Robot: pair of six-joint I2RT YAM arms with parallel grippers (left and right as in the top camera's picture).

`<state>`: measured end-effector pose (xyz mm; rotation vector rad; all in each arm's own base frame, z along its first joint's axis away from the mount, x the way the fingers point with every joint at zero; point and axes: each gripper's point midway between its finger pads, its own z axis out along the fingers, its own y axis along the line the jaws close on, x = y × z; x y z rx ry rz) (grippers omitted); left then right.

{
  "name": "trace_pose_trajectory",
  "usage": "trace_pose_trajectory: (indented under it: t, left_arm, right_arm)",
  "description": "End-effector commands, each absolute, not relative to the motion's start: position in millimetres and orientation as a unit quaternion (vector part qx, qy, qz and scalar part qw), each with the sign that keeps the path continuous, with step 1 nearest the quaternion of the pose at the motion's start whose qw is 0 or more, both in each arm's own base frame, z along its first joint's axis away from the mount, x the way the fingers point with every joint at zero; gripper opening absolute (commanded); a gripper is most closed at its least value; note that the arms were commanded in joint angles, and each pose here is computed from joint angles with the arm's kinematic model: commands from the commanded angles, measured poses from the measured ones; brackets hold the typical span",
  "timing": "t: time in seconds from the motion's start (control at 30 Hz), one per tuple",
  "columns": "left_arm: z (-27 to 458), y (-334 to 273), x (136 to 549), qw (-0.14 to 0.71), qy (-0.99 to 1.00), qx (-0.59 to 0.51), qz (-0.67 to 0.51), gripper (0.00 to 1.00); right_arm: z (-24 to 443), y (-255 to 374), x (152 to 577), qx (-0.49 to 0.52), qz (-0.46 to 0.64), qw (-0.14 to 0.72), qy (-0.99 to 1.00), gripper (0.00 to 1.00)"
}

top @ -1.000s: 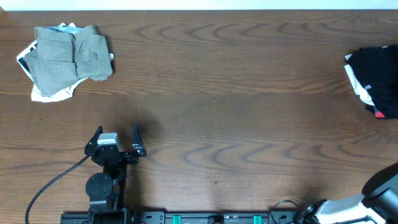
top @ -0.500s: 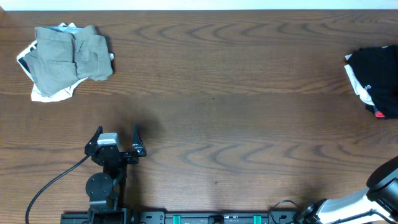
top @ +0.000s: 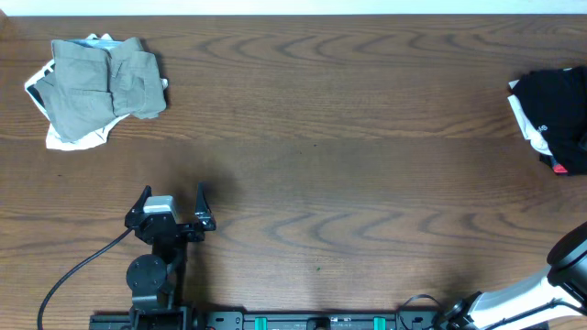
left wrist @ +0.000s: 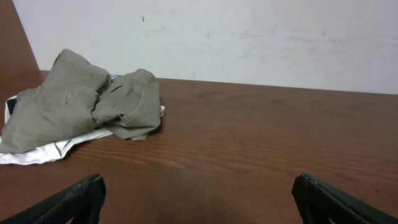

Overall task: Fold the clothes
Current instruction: 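Reach the right gripper to the black clothing pile and grasp it, then drag the black garment with the right gripper toward the table center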

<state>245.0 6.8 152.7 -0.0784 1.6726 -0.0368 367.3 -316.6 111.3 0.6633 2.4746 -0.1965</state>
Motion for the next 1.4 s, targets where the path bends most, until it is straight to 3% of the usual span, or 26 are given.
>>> trace_pose_trajectory:
  t: [0.0, 0.33, 0.73, 1.07, 1.37]
  left_arm:
    - [138.3, 5.5, 244.1, 0.653, 0.757, -0.031, -0.018, 0.98]
    - [138.3, 5.5, 244.1, 0.653, 0.757, -0.031, -0.018, 0.98]
    - [138.3, 5.5, 244.1, 0.653, 0.757, -0.031, -0.018, 0.98]
    - [138.3, 5.5, 244.1, 0.653, 0.757, -0.031, -0.018, 0.98]
    - [138.3, 5.5, 244.1, 0.653, 0.757, -0.031, -0.018, 0.98]
  right_arm:
    - [115.2, -320.0, 371.1, 0.234, -0.073, 0.291, 0.925, 0.31]
    - [168.0, -322.0, 376.3, 0.279, -0.074, 0.344, 0.894, 0.01]
    - [270.0, -214.5, 420.0, 0.194, 0.172, 0.481, 0.837, 0.01]
    - [290.8, -79.0, 447.5, 0.091, 0.328, 0.442, 0.83, 0.01]
    - [291.3, 45.3, 451.2, -0.001, 0.4, 0.381, 0.834, 0.01]
